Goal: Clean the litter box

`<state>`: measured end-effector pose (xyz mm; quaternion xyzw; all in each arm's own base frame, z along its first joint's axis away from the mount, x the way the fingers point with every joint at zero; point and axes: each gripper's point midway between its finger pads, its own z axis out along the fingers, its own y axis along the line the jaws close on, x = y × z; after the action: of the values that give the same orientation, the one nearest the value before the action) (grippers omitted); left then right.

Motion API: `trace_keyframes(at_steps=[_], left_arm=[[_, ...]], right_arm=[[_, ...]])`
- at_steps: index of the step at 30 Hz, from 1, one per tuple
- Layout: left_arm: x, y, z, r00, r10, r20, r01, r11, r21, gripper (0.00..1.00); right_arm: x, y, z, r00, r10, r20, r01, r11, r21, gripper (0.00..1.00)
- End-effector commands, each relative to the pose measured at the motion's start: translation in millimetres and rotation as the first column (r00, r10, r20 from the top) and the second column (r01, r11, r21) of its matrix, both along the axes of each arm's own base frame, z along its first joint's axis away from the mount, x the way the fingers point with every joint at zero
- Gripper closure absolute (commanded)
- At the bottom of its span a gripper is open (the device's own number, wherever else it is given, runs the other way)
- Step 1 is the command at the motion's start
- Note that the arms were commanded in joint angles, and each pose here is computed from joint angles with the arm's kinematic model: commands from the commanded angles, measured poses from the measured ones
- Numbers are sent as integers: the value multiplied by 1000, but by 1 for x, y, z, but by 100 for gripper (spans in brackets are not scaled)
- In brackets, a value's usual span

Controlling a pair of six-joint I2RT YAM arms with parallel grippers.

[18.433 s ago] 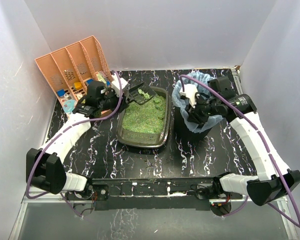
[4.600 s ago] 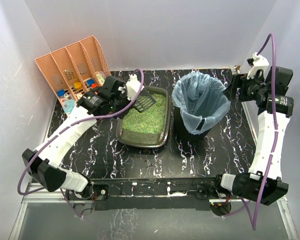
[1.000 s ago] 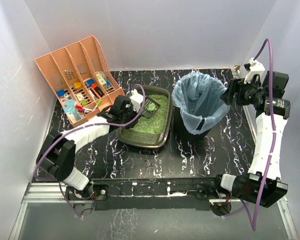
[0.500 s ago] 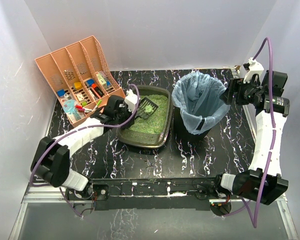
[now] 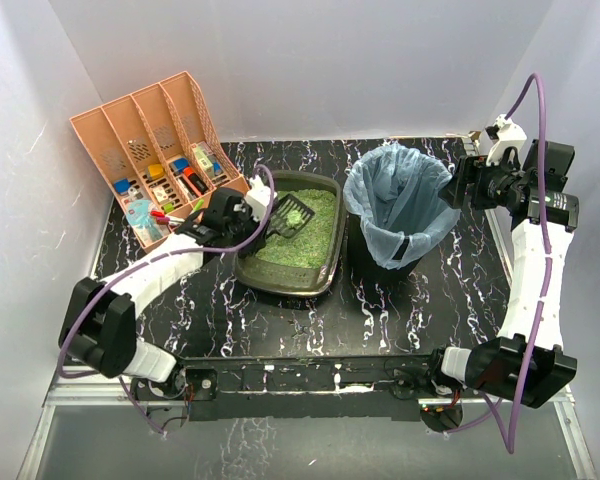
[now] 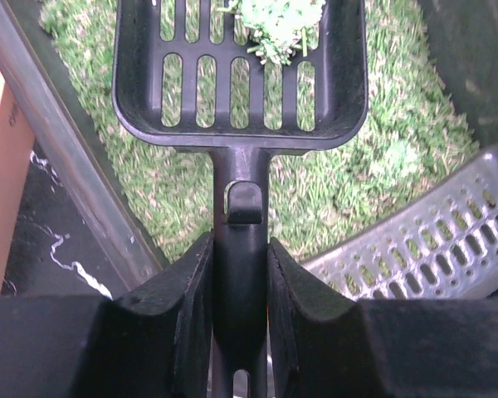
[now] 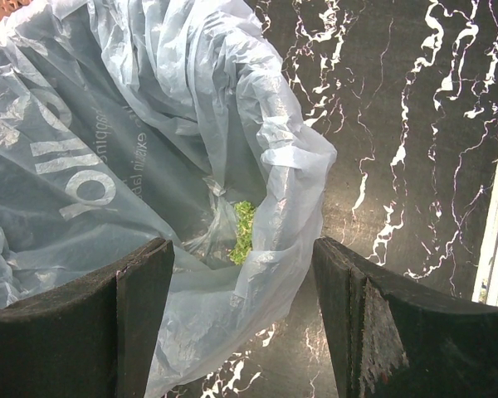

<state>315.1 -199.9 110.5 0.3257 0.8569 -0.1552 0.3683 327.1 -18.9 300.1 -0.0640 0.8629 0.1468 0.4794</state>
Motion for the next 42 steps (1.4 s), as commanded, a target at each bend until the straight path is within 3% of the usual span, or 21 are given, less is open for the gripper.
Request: trace_keyframes(at_steps=[1, 6, 23, 33, 42], left_arm=[[18, -19, 31, 1000, -21, 10, 21, 998, -67, 100], [13, -11, 47, 996, -21, 85, 27, 997, -70, 100], [-24, 6, 113, 997, -49, 59, 52, 997, -54, 100], [-19, -1, 198, 990, -41, 138, 58, 991, -117, 100], [5, -21, 247, 988, -31, 150, 53, 988, -143, 100]], right_arm=[[9, -1, 30, 994, 21, 103, -18, 999, -27, 26], [7, 0, 31, 993, 21, 113, -18, 999, -28, 26], [3, 5, 38, 991, 45, 128, -42, 999, -29, 26], [0, 6, 39, 990, 47, 134, -43, 999, -28, 26], [-4, 5, 38, 990, 31, 135, -26, 999, -38, 26]])
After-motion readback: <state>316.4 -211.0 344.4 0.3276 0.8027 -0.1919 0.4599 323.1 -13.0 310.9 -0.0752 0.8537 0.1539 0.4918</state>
